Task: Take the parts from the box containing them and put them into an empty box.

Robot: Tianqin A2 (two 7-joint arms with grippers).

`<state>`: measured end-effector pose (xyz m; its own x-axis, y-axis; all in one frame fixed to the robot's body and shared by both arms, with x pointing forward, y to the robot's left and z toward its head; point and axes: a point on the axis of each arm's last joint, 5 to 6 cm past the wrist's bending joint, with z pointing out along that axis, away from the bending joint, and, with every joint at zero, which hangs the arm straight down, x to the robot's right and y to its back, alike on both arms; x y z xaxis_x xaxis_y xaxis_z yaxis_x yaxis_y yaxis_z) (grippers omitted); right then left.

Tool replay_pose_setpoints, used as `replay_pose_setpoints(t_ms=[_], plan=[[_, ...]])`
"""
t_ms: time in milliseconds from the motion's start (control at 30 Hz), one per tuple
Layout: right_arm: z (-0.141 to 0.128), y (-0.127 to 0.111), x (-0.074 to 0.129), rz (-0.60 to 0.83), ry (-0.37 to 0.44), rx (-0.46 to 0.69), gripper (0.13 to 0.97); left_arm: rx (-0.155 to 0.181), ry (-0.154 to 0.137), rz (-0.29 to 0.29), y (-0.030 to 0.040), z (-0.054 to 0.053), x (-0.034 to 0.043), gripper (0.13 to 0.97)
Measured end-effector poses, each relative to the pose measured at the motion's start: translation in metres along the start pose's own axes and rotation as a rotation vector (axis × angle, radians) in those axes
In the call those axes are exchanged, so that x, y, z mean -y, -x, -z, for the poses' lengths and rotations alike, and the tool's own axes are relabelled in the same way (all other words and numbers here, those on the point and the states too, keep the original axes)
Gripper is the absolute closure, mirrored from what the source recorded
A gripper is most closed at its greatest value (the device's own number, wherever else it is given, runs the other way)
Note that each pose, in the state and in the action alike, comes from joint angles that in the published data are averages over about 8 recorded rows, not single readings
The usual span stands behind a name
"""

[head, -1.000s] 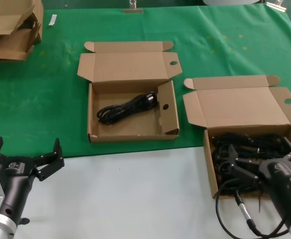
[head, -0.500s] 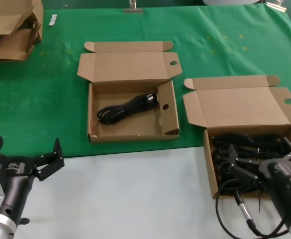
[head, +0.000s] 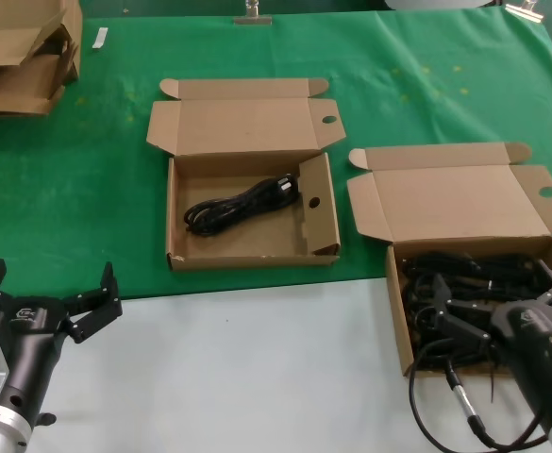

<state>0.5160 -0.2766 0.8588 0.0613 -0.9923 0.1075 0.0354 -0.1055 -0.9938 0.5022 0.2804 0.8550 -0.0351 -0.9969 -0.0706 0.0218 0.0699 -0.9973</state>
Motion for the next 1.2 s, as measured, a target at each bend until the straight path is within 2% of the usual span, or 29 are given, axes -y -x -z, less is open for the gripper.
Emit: replay_pose_setpoints(t_ms=[1200], plan=[[0.0000, 0.0000, 0.0000, 0.000, 0.000, 0.000, 0.130, 0.000, 0.000, 0.000, 0.0000, 0.0000, 0.0000, 0.132]])
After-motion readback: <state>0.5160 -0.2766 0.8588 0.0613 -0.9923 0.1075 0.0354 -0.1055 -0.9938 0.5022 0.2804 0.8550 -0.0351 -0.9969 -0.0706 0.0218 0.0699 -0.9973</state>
